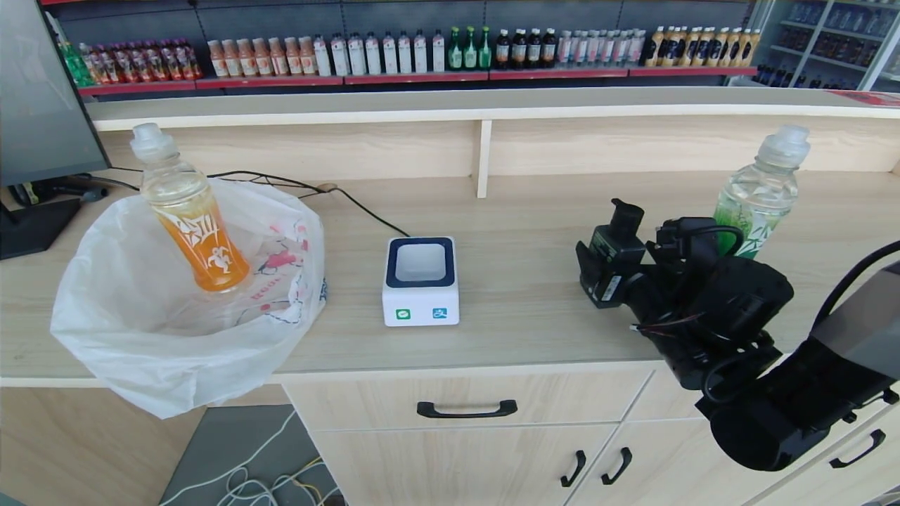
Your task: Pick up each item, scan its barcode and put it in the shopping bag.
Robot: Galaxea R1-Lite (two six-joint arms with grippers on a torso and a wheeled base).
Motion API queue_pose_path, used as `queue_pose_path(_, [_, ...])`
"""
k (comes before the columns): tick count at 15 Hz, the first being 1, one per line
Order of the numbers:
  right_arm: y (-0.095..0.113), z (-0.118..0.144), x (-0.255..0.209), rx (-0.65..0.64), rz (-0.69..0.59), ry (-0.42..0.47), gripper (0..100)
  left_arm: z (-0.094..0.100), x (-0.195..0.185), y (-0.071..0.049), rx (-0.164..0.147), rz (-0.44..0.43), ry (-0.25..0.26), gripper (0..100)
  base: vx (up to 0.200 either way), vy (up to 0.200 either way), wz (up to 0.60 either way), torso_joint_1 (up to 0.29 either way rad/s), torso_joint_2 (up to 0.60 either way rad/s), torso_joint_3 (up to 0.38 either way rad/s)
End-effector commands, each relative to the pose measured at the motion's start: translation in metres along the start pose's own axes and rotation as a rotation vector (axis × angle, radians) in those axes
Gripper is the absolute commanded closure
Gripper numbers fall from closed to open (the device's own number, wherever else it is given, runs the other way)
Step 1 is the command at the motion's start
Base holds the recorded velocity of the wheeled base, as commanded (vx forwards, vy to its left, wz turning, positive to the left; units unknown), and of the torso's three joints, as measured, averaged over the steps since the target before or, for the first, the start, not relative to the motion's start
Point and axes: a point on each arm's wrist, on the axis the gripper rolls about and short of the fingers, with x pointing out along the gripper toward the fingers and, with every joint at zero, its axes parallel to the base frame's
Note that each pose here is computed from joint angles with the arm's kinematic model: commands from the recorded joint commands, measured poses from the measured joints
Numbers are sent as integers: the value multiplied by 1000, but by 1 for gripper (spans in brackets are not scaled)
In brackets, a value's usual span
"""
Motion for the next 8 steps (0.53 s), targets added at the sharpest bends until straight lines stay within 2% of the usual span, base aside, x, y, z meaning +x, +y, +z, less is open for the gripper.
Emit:
queue_pose_path(1, [1, -2, -1, -3, 3, 6, 0, 0, 0, 0, 0, 0, -1, 0, 0, 0, 0, 0, 0, 0])
queue_pose_path(2, [1, -1, -2, -1, 3, 6, 100, 0, 0, 0, 0, 0, -1, 0, 0, 0, 0, 0, 0, 0])
queue_pose_path(8, [3, 4, -2, 15, 8, -11, 100, 0, 0, 0, 0, 0, -1, 0, 0, 0, 0, 0, 0, 0])
